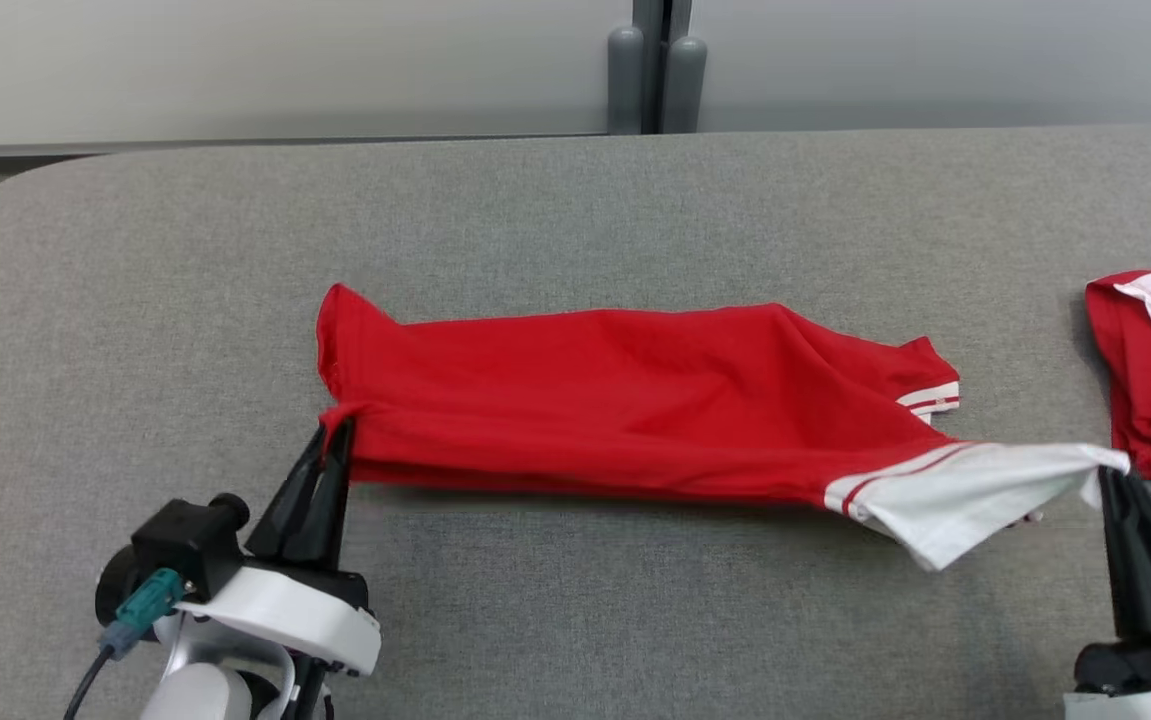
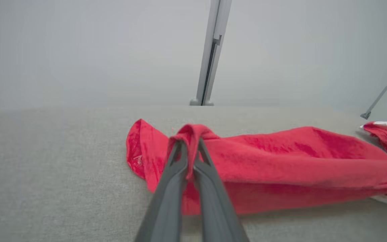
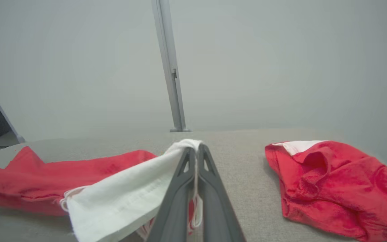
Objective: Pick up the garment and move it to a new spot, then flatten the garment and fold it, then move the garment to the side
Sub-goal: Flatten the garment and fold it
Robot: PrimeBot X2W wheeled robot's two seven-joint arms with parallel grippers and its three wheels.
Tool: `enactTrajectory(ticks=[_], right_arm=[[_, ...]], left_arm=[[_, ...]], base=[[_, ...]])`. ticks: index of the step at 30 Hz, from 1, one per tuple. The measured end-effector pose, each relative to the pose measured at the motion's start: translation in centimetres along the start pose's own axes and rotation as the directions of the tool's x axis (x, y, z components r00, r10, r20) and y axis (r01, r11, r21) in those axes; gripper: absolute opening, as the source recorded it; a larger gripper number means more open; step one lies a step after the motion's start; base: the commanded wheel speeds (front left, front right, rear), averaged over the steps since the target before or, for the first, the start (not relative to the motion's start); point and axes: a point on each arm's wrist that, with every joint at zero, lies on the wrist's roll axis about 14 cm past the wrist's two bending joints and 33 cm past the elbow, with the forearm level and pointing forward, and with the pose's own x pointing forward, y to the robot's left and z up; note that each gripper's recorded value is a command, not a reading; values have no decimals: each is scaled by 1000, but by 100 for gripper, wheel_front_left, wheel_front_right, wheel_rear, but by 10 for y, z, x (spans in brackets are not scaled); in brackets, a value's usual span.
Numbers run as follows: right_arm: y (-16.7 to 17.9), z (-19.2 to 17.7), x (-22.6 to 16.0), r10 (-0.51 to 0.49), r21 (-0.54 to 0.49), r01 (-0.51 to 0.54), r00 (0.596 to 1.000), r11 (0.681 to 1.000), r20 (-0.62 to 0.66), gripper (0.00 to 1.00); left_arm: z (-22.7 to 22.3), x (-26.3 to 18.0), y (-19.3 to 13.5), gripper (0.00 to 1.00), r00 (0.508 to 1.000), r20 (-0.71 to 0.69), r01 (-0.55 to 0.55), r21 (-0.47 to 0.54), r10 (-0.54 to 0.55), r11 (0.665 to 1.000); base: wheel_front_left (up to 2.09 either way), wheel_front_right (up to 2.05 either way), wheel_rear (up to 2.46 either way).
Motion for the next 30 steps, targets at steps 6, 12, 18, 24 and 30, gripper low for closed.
enactTrajectory(ticks=[6, 12, 18, 24, 30], right_arm=[[8, 106, 6, 63, -159, -15, 953, 987, 297, 0], [19, 196, -2, 127, -268, 22, 840, 963, 527, 0], [29, 261, -12, 183, -326, 56, 734, 944, 654, 0], [27, 270, 1, 182, -306, 42, 724, 951, 665, 0], [26, 278, 40, 198, -286, 5, 709, 958, 677, 0]], left_arm=[[90, 3, -14, 0, 973, 225, 45, 76, -61, 996], [172, -3, -31, 0, 896, 425, 76, 137, -128, 988], [252, -18, -53, 0, 772, 601, 99, 204, -204, 974], [263, -8, -55, 0, 761, 612, 115, 198, -214, 973], [266, 30, -54, 0, 761, 607, 150, 175, -227, 973]], base=[[0, 0, 0], [0, 0, 0], [0, 0, 0], [0, 0, 0], [0, 0, 0]])
